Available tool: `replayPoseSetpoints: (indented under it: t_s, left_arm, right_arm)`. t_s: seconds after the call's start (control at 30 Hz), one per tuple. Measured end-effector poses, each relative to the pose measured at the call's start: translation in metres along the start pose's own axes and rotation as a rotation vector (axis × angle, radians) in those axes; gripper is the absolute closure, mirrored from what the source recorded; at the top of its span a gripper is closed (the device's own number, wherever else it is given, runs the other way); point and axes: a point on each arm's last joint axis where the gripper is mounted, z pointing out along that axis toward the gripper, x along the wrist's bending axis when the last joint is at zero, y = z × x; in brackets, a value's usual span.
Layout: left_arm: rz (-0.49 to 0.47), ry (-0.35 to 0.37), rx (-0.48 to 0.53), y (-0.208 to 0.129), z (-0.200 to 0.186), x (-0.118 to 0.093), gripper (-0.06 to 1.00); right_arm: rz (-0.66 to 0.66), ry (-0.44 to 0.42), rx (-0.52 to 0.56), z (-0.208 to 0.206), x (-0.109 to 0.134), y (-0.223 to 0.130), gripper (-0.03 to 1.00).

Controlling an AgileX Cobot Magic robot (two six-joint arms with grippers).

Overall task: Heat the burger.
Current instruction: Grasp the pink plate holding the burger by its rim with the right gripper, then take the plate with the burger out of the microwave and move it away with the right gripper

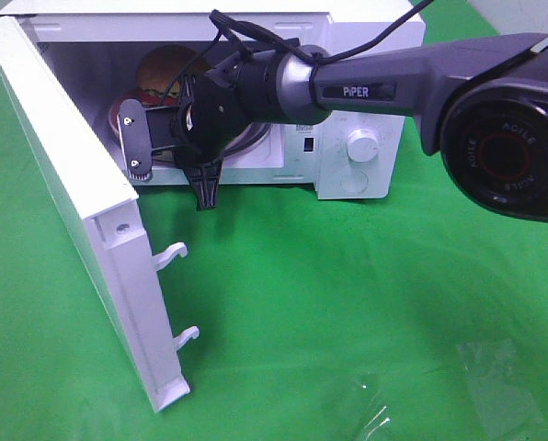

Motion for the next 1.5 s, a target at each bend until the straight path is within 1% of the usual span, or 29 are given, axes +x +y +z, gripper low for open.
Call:
replayPoseSetpoints:
  t_s: [0.17, 0.23, 0.4, 0.5, 0.73, 0.9, 1.0, 1.13, 1.23, 1.33, 1.37, 1.5]
  left_arm:
    - [0.0, 0.0, 0.0, 0.0, 0.0, 0.0, -0.05]
    - [0.0, 0.0, 0.0, 0.0, 0.0, 0.0, -0.05]
    - [0.0, 0.0, 0.0, 0.0, 0.0, 0.0, -0.05]
    - [0.0, 0.0, 0.0, 0.0, 0.0, 0.0, -0.05]
    - [0.0, 0.0, 0.0, 0.0, 0.0, 0.0, -0.05]
    - [0.0, 0.0, 0.0, 0.0, 0.0, 0.0, -0.05]
    - [0.0, 0.0, 0.0, 0.0, 0.0, 0.0, -0.05]
    - [0.0, 0.0, 0.0, 0.0, 0.0, 0.0, -0.05]
    - [0.0, 0.0, 0.0, 0.0, 0.0, 0.0, -0.05]
    - [0.0, 0.0, 0.0, 0.0, 0.0, 0.0, -0.05]
    - [0.0, 0.0, 0.0, 0.0, 0.0, 0.0, -0.05]
    - [0.0, 0.0, 0.0, 0.0, 0.0, 0.0, -0.05]
  right_arm:
    - [-0.003, 0.006, 0.003, -0.002, 0.0, 0.001, 0.88]
    - [-0.022, 0.028, 0.018, -0.008, -0.001, 0.002, 0.88]
    - [-0.047, 0.037, 0.018, -0.016, -0.001, 0.002, 0.88]
    - [-0.072, 0.048, 0.014, -0.025, 0.003, 0.002, 0.88]
    - [-0.11, 0.04, -0.005, -0.043, 0.011, -0.001, 0.88]
    - [-0.126, -0.001, -0.045, -0.058, 0.013, -0.002, 0.88]
    - [-0.164, -0.012, -0.061, -0.069, 0.02, -0.004, 0.88]
    - [-0.173, -0.015, -0.069, -0.076, 0.025, -0.006, 0.88]
    - [-0.2, -0.009, -0.074, -0.083, 0.035, -0.01, 0.88]
    - [-0.201, -0.004, -0.073, -0.084, 0.038, -0.011, 0.88]
    - [-0.209, 0.004, -0.073, -0.089, 0.043, -0.013, 0.88]
    - [-0.21, 0.005, -0.076, -0.097, 0.048, -0.016, 0.88]
